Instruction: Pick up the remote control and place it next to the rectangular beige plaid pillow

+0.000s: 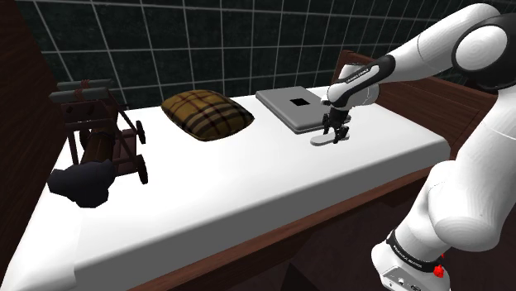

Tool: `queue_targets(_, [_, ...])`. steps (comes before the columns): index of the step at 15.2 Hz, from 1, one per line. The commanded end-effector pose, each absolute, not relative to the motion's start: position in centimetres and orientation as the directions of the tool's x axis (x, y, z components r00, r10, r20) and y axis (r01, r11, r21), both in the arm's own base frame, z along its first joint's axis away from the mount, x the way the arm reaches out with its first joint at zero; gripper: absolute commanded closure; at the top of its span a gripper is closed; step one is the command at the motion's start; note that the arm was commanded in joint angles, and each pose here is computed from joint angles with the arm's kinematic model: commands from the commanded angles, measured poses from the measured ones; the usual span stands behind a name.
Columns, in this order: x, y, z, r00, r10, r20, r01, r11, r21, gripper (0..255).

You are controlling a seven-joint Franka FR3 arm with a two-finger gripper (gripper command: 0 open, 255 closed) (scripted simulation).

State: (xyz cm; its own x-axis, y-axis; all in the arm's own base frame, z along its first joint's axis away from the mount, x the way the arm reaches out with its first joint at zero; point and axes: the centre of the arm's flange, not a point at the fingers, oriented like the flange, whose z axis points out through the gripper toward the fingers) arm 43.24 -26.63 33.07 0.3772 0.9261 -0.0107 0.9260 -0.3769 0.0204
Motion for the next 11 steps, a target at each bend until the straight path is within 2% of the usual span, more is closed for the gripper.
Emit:
queue_targets(1, [43.2,-26.6,33.1,0.377,0.926,-0.011,0.926,-0.377,0.020,255])
queue_targets(11, [43.2,-26.6,34.1,0.377,0.926,-0.011,0.926,-0.377,0.020,255])
